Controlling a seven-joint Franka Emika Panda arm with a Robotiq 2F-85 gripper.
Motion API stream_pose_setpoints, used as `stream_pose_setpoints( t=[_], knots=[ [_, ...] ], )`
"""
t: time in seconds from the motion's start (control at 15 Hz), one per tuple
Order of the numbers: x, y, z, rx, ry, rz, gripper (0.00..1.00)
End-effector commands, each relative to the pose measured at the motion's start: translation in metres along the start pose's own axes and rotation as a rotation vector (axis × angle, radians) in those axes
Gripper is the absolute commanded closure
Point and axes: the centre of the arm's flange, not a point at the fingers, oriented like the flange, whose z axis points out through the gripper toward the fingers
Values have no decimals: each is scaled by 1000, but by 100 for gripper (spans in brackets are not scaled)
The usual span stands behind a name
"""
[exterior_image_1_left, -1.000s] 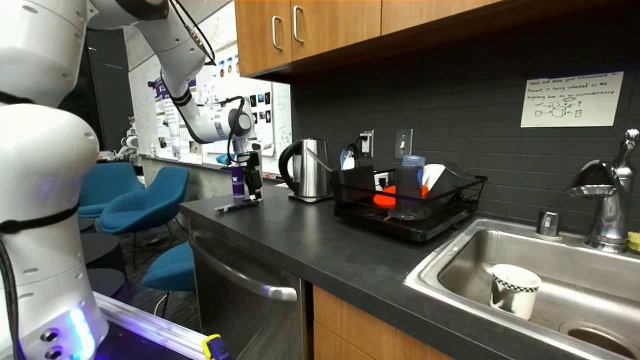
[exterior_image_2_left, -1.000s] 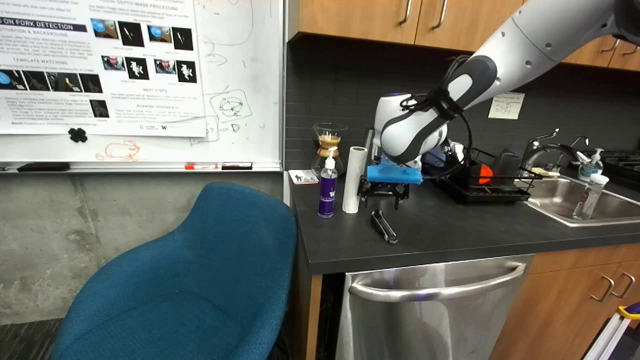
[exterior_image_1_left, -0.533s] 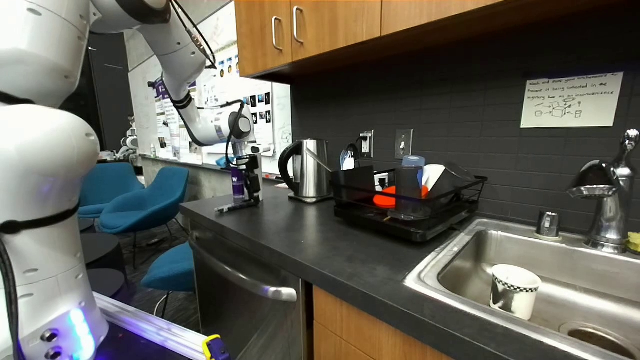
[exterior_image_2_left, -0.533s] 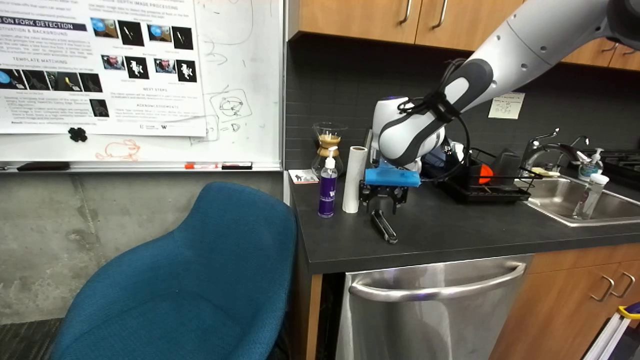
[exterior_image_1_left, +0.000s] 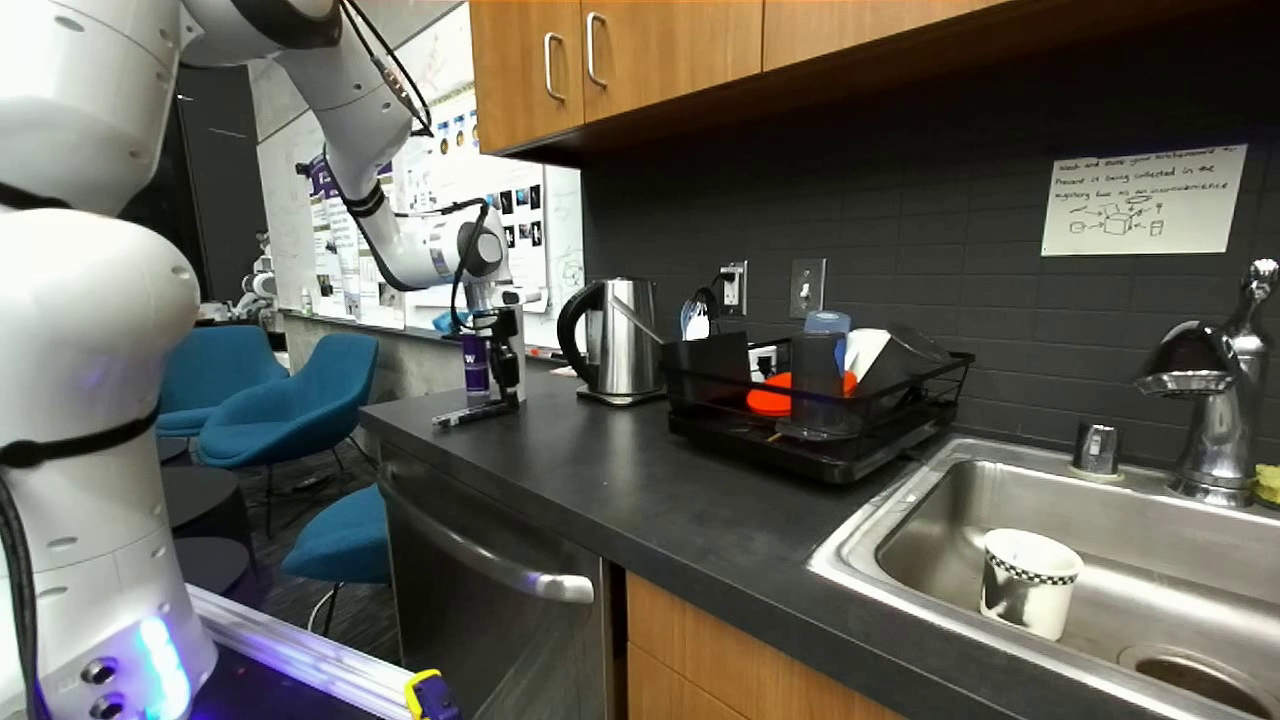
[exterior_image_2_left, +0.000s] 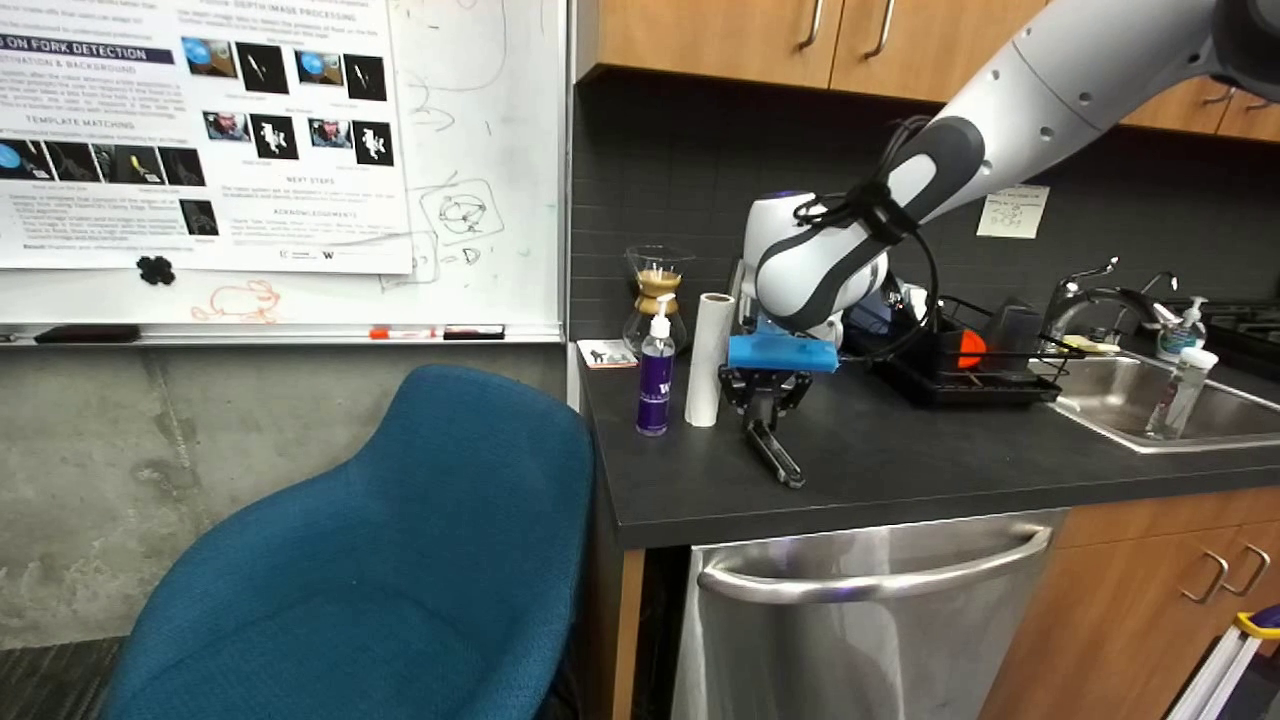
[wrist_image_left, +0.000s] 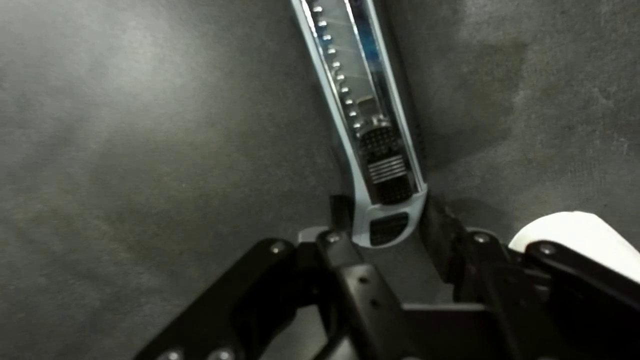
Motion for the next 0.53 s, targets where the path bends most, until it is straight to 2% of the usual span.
stream_pose_setpoints(
  t=[0.0, 0.47],
  knots=[
    [2, -3, -5, 6, -7, 13, 85],
    [8, 11, -39, 170, -31, -5, 85]
  ],
)
